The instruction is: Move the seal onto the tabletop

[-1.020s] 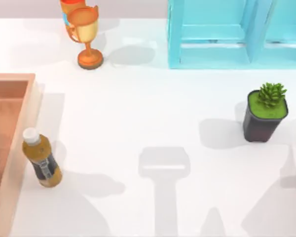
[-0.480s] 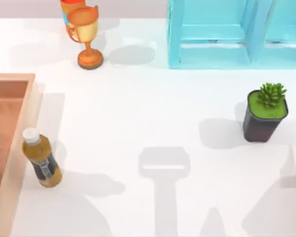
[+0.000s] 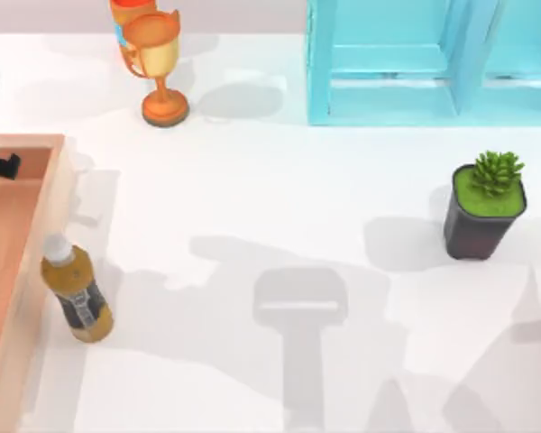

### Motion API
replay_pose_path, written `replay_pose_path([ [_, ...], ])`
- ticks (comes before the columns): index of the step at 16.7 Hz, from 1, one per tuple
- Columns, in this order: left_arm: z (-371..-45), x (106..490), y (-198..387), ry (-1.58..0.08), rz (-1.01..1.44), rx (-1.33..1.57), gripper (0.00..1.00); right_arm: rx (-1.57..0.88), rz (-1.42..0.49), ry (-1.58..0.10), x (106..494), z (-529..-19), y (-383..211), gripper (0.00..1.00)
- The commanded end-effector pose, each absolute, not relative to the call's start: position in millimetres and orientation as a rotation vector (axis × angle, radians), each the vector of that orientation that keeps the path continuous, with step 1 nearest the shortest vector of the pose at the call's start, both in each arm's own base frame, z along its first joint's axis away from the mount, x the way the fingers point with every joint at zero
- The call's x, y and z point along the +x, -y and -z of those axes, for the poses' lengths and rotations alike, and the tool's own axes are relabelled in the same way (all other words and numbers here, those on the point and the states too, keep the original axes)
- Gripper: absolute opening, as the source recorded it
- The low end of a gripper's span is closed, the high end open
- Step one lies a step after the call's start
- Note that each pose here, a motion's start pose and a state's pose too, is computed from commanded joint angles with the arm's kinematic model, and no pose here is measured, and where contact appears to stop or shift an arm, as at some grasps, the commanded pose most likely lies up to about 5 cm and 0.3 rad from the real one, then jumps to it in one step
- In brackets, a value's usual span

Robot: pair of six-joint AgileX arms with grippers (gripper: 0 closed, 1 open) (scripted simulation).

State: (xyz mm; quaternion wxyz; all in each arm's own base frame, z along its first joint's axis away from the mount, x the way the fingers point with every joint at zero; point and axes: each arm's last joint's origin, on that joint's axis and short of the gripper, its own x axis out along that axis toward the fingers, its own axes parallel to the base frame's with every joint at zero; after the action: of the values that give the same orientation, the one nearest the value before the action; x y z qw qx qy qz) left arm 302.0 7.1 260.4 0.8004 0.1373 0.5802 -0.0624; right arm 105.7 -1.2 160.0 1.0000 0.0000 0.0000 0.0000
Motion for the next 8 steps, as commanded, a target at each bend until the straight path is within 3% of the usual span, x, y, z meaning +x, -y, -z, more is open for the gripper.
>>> replay_pose_path([
  [4,-300,281,37,-1.281,0.149,0.205,0.00,0.000,0.000,0.000,106,-160,1,1.00],
  [8,-293,269,52,-1.472,0.065,0.064,0.00,0.000,0.000,0.000,106,-160,1,1.00],
])
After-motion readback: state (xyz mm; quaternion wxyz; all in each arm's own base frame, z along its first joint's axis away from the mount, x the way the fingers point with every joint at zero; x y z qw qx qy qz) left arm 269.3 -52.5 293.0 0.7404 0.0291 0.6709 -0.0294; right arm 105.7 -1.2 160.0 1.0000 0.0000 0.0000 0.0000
